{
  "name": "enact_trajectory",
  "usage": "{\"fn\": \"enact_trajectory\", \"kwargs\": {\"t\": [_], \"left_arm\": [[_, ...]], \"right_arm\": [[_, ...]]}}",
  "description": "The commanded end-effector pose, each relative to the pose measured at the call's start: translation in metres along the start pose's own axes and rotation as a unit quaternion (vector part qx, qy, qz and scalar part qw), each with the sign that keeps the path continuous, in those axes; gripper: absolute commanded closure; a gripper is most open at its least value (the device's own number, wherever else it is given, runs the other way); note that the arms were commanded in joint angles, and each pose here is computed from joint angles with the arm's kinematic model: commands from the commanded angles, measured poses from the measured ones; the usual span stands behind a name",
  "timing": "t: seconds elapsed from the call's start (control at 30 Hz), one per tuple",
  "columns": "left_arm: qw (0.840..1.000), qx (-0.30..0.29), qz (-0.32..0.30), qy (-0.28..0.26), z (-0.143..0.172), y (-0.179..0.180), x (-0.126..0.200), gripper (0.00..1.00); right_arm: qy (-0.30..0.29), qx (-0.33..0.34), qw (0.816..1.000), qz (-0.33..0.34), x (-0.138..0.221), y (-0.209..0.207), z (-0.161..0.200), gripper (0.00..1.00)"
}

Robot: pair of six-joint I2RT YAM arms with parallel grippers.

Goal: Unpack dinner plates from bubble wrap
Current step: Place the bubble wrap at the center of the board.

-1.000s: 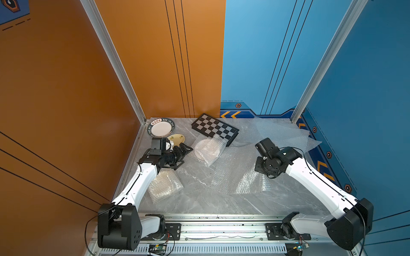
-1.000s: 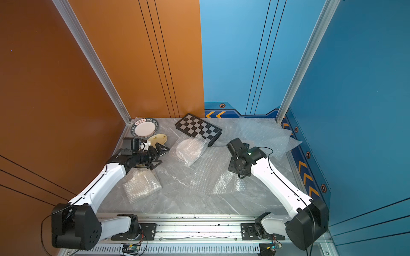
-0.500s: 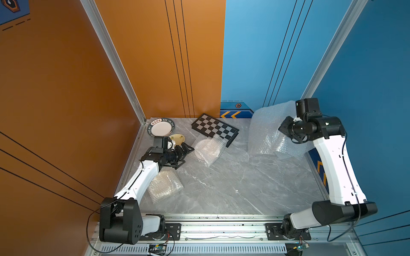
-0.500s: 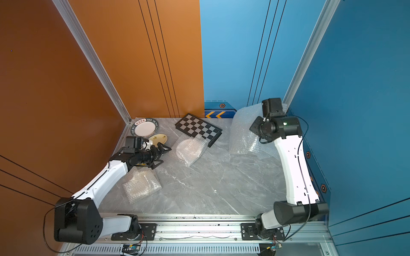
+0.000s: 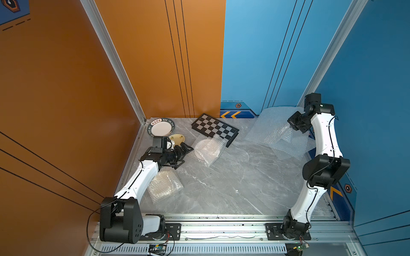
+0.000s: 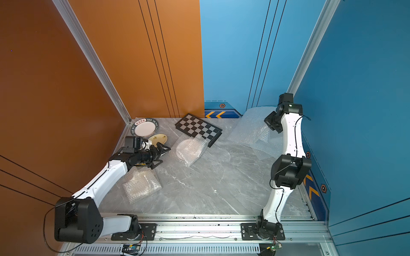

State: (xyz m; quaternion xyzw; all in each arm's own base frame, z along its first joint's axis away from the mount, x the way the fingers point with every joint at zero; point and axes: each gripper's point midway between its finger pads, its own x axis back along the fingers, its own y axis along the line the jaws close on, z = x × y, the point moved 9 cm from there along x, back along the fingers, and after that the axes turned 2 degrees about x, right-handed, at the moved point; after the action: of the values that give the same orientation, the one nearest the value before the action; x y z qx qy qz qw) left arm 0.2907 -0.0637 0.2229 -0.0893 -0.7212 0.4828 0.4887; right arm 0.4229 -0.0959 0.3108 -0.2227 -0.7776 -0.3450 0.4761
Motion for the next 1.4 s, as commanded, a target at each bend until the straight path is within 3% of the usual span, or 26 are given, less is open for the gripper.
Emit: {"fn": "enact_trajectory", "kwargs": {"t": [0.0,0.07,0.17,0.23,0.33,0.5,0.73,0.9,1.17,1.3,1.37], "left_arm": [[1.000,0.008,-0.006,0.013,0.000,0.006,-0.003,0.02],[1.000,0.009,-0.008,0.014,0.000,0.008,-0.004,0.02],[1.000,0.011,-0.013,0.015,0.000,0.010,-0.006,0.02],[1.000,0.010,-0.013,0.016,-0.002,0.010,-0.009,0.02],[1.000,0.005,-0.007,0.021,-0.004,0.006,-0.015,0.02],[1.000,-0.007,0.001,0.023,-0.005,-0.003,-0.015,0.02],[1.000,-0.002,-0.003,0.025,0.007,0.010,-0.011,0.02],[1.000,0.005,-0.001,0.026,0.011,0.015,-0.007,0.02],[0.999,-0.002,-0.010,0.033,0.011,0.008,0.001,0.02],[0.999,0.000,-0.012,0.033,0.013,0.010,0.001,0.02],[0.999,0.003,-0.014,0.034,0.013,0.012,0.000,0.02]], "right_arm": [[0.021,-0.033,0.999,0.011,-0.010,-0.023,-0.005,1.00],[0.023,-0.036,0.999,-0.016,-0.005,-0.020,-0.001,1.00],[0.005,0.008,0.993,-0.119,0.030,0.022,0.011,1.00],[-0.007,0.048,0.975,-0.218,0.061,0.064,0.024,1.00],[-0.037,0.093,0.949,-0.299,0.109,0.109,0.041,1.00],[-0.043,0.079,0.937,-0.339,0.140,0.126,0.056,1.00],[-0.061,0.039,0.954,-0.291,0.126,0.082,0.048,1.00],[-0.070,-0.014,0.972,-0.226,0.067,0.022,0.021,1.00],[0.019,-0.080,0.991,-0.101,-0.016,-0.051,0.020,1.00],[0.035,-0.098,0.993,-0.057,-0.027,-0.073,0.028,0.99],[0.029,-0.104,0.993,-0.049,-0.026,-0.079,0.028,0.93]]}}
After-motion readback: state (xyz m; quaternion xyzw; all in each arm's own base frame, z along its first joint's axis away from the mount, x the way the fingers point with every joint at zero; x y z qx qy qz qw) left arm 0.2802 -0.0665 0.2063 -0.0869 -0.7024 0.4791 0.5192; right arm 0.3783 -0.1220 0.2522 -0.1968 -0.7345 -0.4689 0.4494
